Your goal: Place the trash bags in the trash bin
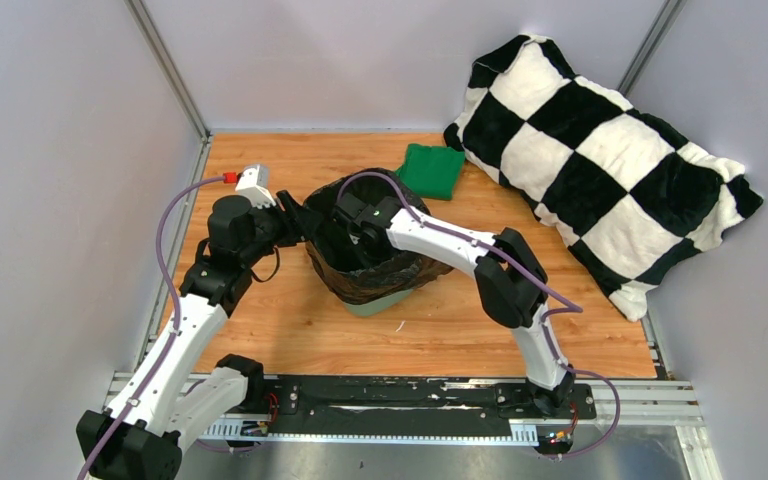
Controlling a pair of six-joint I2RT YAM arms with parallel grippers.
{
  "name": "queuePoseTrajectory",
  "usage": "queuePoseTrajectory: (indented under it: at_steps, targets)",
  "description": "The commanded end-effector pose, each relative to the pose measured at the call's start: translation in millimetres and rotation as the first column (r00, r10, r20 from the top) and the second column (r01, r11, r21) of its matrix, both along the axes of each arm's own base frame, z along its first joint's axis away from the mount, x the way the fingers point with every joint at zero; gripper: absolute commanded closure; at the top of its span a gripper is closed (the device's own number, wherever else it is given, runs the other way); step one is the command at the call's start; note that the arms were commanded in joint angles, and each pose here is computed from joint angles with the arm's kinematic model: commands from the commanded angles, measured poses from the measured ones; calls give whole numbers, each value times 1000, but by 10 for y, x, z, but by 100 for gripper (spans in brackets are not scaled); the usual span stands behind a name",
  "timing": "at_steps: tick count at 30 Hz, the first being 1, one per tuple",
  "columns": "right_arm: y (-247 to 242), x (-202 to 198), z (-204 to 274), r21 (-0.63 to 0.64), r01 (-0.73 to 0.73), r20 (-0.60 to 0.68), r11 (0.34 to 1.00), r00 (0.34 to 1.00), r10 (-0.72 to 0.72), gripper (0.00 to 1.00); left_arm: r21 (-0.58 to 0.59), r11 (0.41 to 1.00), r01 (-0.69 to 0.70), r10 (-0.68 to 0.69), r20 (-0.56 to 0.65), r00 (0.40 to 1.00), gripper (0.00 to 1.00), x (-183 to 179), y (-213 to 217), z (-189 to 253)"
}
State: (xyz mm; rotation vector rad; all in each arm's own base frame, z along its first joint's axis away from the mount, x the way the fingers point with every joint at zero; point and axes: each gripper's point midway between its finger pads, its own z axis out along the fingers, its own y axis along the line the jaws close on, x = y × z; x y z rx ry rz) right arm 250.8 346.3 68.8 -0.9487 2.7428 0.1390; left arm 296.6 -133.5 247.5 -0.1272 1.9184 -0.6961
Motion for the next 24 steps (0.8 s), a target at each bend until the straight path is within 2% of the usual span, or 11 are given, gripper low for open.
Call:
queuePoseTrajectory:
  at_steps: [1,24]
  targets:
    - [10,-37,355,47,-13,30,999,999,12,73,66,998,15,-8,-111,994,52,-108,35,-344]
    - [-29,-45,881,117,-31,106,993,994,19,73,64,998,11,-4,-109,994,52,-98,37,-333]
